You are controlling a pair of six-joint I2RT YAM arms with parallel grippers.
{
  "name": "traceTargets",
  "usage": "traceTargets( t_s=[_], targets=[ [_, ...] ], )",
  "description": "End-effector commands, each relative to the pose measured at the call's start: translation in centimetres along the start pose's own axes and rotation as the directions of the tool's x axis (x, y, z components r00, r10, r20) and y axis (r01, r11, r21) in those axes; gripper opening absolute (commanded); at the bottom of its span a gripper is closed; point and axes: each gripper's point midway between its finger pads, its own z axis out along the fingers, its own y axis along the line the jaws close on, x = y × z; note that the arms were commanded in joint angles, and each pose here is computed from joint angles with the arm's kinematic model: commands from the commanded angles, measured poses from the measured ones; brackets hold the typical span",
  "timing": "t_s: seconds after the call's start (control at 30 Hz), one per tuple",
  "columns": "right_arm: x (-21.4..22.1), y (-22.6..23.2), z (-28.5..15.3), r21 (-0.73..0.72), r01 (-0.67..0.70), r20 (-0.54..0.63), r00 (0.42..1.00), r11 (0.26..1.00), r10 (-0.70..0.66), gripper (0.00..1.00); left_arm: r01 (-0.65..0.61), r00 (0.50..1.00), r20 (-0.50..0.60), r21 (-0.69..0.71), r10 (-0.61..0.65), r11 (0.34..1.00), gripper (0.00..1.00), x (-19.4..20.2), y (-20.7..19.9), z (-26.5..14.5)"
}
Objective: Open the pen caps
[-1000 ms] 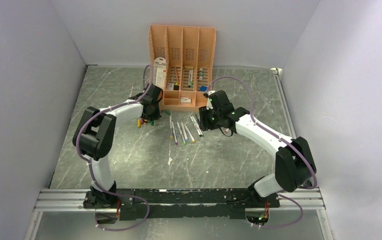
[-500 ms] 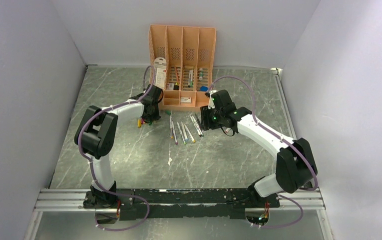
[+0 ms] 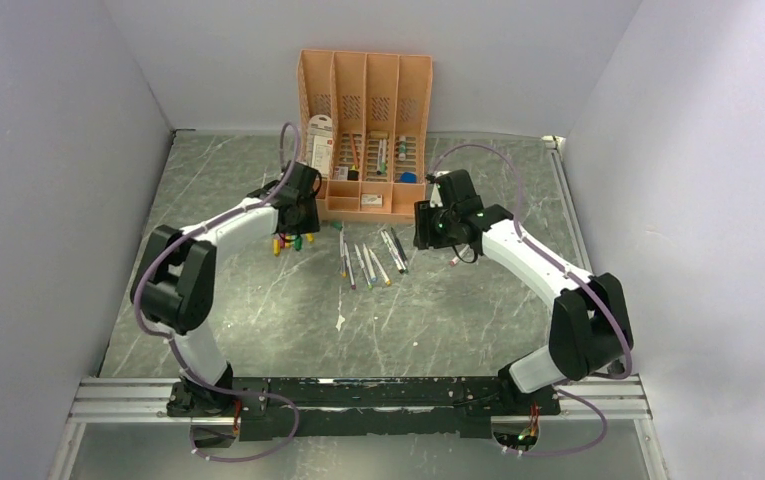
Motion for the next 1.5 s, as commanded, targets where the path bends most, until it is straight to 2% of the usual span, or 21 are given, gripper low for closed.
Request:
traceTargets(
  t_s=[0.0,0.4,0.5,0.53,0.57,0.6,0.67,0.77,1.1,1.47],
  targets=[
    [-1.2,-1.9,0.2,0.064,-0.044,0.022,0.999,0.997,0.043,0.5,0.017,0.999,0.039,0.121,-0.022,0.993,0.45,-1.1,-1.8,-3.4],
    [-1.5,-8.9,-0.2,0.249,-0.189,0.086,0.981,0.95,0.173,0.62,-0.045,0.996,0.094,0.416,0.006,0.908,0.53,1.7,-9.5,-11.0],
    [-1.3,-10.5,-0.2,0.285,-0.226,0.096,0.974,0.931,0.207,0.65,-0.054,0.995,0.098,0.45,0.01,0.891,0.67,2.3,-10.0,-12.0],
    [-1.2,-11.0,-0.1,0.295,-0.239,0.098,0.971,0.925,0.22,0.72,-0.058,0.995,0.103,0.459,0.012,0.886,0.71,2.3,-10.1,-12.4],
    [-1.0,-11.5,0.0,0.303,-0.254,0.1,0.967,0.919,0.235,0.78,-0.061,0.994,0.108,0.465,0.012,0.883,0.8,2.4,-10.1,-12.8],
    [-0.8,-11.8,0.1,0.306,-0.266,0.098,0.964,0.914,0.248,0.79,-0.064,0.993,0.114,0.473,0.011,0.879,0.91,2.4,-10.1,-13.1],
    [-0.5,-12.8,0.4,0.323,-0.292,0.098,0.956,0.9,0.275,0.8,-0.069,0.993,0.121,0.488,0.011,0.87,1.0,2.5,-10.1,-13.7],
    [0.2,-14.0,1.0,0.348,-0.323,0.096,0.946,0.88,0.309,0.81,-0.075,0.992,0.126,0.494,0.014,0.866,1.0,2.6,-10.0,-14.1],
    [2.2,-14.7,5.0,0.338,-0.356,0.032,0.93,0.871,0.367,0.72,-0.075,0.992,0.124,0.503,0.014,0.861,1.0,2.8,-10.0,-14.1],
    [4.5,-15.0,7.1,0.346,-0.338,-0.032,0.928,0.875,0.371,0.57,-0.07,0.994,0.107,0.502,0.018,0.862,1.0,3.0,-10.3,-13.6]
  ],
)
